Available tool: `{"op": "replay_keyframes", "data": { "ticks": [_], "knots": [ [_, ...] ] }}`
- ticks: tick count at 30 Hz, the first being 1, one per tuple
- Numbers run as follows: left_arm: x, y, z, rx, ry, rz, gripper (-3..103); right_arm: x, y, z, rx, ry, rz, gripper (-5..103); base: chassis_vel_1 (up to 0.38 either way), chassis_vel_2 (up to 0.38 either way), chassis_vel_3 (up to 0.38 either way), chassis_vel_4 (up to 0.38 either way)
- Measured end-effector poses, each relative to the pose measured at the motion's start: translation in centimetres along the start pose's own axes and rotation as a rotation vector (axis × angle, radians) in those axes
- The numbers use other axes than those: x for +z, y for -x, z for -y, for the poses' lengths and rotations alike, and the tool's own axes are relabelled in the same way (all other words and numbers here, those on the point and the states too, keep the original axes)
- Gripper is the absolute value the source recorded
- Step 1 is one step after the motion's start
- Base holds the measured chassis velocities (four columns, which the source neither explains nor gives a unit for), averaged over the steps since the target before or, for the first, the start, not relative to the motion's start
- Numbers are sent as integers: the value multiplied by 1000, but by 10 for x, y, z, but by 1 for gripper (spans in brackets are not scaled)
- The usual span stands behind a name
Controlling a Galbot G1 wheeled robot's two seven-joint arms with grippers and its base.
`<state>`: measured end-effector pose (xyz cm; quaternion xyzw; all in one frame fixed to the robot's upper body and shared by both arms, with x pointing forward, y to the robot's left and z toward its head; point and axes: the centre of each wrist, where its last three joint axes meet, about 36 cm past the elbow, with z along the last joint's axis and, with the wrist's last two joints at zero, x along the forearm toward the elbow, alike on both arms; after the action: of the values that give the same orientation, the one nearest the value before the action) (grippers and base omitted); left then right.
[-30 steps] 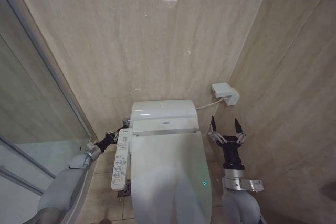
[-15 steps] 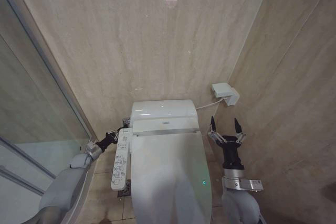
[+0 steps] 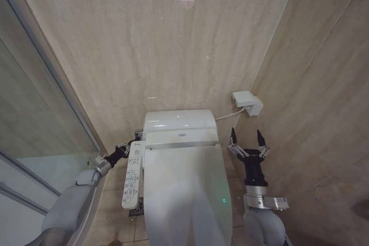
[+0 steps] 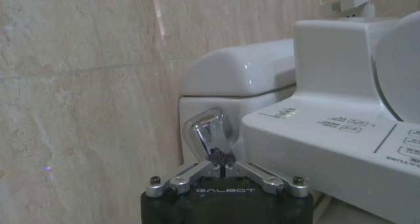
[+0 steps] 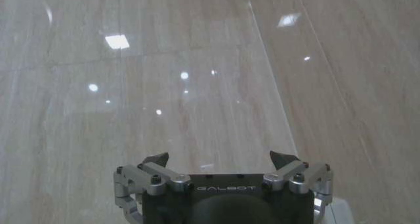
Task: Open the toilet lid, clean the toilet bowl with a toilet brush, close the toilet lid, and flush.
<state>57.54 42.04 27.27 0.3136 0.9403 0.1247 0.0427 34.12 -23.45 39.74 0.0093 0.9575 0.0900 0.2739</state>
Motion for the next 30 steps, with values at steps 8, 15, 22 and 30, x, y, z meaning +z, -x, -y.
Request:
{"op": "replay_keyframes", "data": {
  "ticks": [8, 15, 22, 30],
  "knots": [
    [-15, 1, 4, -50, -6, 60, 0, -1, -3, 0, 1, -1, -4, 100, 0, 0, 0, 0],
    [-64, -14, 20, -235, -47, 150, 0, -4, -3, -1, 1, 0, 1, 100, 0, 0, 0, 0],
    [-127, -26, 65, -392, -137, 201, -3, -5, -5, -2, 2, 2, 1, 100, 0, 0, 0, 0],
    [-183, -56, 147, -520, -214, 122, 21, -10, -6, -3, 24, -7, 5, 100, 0, 0, 0, 0]
  ]
}}
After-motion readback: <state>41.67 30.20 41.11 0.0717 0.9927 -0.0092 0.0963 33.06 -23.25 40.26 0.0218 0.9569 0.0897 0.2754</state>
